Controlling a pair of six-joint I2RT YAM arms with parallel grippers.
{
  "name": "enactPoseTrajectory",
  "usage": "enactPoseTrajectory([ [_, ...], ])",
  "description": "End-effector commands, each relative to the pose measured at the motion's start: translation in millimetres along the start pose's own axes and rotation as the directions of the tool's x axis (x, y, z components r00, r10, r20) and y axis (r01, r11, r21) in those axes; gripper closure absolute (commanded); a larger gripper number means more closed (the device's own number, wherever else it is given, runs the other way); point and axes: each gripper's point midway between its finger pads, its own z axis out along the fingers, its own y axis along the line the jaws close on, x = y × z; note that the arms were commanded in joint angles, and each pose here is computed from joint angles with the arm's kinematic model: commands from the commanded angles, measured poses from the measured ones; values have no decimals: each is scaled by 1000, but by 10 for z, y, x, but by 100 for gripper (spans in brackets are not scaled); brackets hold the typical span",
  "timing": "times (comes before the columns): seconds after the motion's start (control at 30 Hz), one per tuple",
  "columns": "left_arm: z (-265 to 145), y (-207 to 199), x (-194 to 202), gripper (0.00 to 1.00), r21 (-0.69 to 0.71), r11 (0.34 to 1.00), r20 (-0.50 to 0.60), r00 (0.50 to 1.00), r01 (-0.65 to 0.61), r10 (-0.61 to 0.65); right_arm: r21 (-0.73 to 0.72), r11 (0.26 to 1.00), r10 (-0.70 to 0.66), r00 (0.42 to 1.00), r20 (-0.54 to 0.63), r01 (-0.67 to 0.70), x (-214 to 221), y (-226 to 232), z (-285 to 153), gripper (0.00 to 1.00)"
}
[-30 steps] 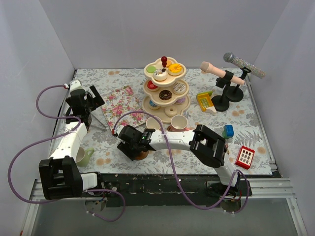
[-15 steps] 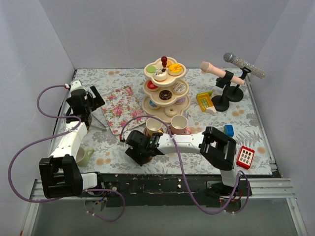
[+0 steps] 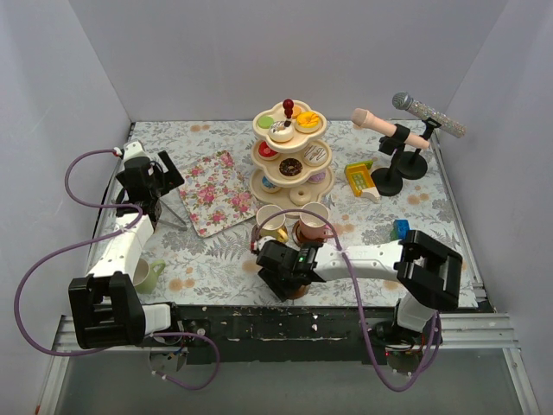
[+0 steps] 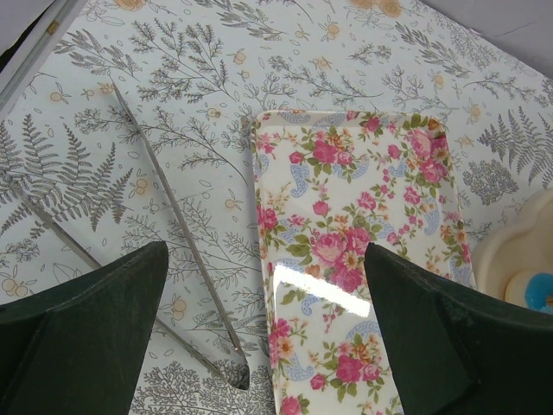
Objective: Serve the afternoon tea
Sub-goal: Move the coaster to the center of the board.
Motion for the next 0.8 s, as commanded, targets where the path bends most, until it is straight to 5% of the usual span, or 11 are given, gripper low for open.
enactPoseTrajectory([
  [0.0, -44, -24, -160, 2, 3, 1000, 46, 999, 5, -6, 176, 975, 162, 978, -128, -139, 556, -532, -52, 41],
  [0.3, -48, -22, -149, 2, 3, 1000, 43, 999, 3, -4, 283, 901, 353, 935, -35, -329, 653, -1095, -245, 40],
  [0.77, -47, -18, -138, 2, 2, 1000, 40, 999, 3, -3, 370, 804, 467, 879, 93, -466, 779, -1609, -398, 39],
])
